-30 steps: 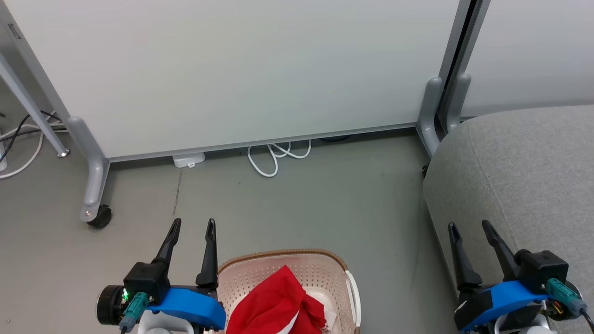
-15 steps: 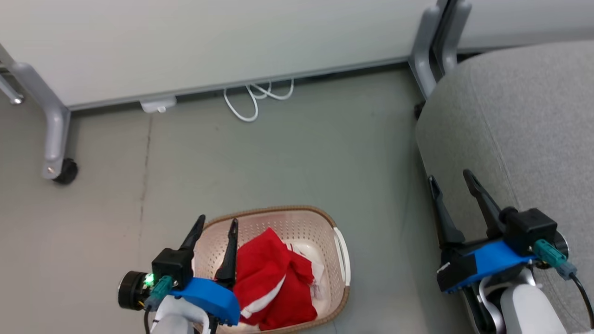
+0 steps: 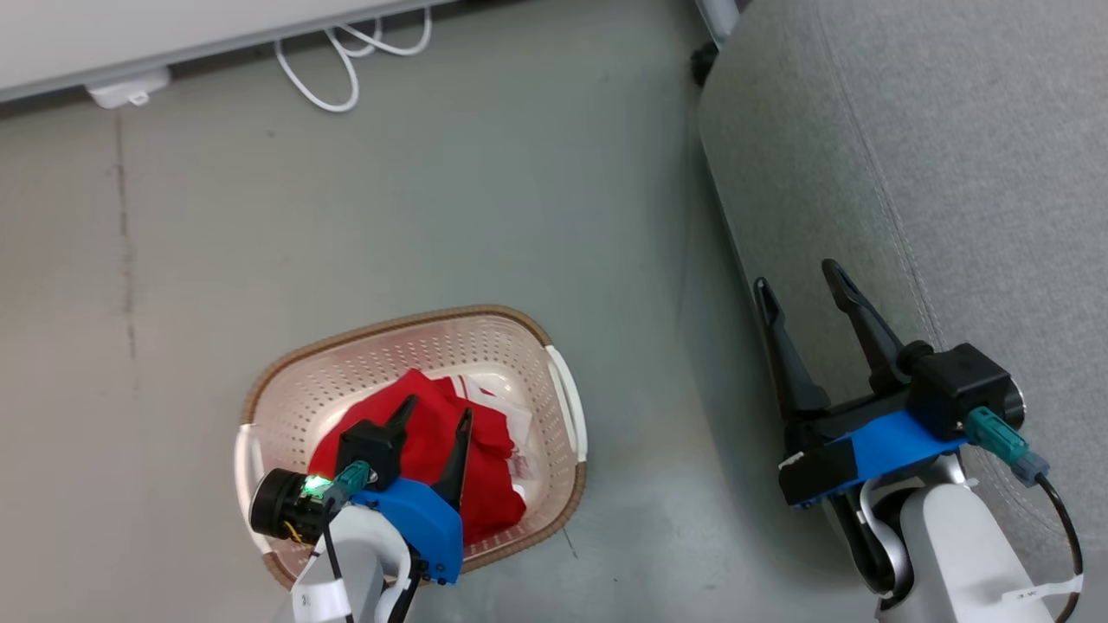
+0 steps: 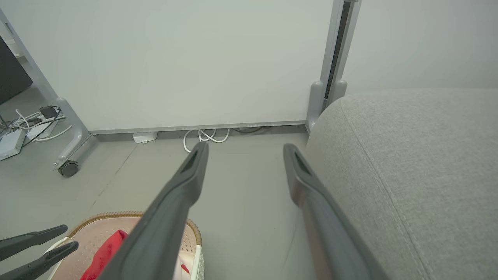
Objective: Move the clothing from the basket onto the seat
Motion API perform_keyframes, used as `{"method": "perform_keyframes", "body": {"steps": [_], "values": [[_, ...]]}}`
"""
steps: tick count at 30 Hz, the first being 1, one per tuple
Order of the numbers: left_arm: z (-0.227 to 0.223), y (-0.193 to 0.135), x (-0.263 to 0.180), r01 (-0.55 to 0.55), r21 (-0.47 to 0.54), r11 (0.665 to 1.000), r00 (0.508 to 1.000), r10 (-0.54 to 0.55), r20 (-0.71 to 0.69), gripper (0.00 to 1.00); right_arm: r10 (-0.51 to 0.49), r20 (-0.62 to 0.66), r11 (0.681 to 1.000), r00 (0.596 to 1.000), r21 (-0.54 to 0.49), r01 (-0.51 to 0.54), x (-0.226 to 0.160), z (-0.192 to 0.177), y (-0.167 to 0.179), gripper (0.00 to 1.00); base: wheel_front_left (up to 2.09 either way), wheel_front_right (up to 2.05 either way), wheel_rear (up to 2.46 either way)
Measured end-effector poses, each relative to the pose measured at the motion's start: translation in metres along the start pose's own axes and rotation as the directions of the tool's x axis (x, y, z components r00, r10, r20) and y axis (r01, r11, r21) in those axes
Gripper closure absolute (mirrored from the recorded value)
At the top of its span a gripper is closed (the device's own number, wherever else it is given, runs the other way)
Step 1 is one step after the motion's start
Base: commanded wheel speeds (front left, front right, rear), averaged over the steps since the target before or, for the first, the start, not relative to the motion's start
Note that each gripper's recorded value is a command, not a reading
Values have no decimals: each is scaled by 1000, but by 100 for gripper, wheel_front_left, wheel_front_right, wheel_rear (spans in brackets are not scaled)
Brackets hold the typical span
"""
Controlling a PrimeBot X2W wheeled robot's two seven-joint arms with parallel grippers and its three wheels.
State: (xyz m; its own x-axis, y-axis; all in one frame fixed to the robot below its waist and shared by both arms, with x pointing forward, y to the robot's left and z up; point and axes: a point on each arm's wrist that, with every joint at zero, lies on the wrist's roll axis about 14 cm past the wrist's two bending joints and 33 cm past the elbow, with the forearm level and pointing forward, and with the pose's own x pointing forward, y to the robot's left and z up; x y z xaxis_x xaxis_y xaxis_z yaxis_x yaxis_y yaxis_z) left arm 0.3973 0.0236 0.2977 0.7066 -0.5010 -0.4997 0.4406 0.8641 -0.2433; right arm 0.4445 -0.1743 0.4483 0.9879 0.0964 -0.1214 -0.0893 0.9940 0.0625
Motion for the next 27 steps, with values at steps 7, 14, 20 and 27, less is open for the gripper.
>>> {"method": "perform_keyframes", "body": {"steps": [7,14,20,27], "values": [[-38,-5,28,42,28,999,987,-37,-156,0,-19,-31,1000,999,2,19,5,-16,-10,0,0,0,0],[-78,0,41,37,73,997,957,-14,-290,0,-30,-72,1000,997,5,30,12,-37,-16,0,0,0,0],[-105,14,41,-22,84,996,924,52,-378,0,-18,-92,1000,996,13,20,20,-50,-14,0,0,0,0],[-125,26,41,-79,85,993,893,108,-436,0,-14,-113,1000,993,17,16,26,-62,-14,0,0,0,0]]}}
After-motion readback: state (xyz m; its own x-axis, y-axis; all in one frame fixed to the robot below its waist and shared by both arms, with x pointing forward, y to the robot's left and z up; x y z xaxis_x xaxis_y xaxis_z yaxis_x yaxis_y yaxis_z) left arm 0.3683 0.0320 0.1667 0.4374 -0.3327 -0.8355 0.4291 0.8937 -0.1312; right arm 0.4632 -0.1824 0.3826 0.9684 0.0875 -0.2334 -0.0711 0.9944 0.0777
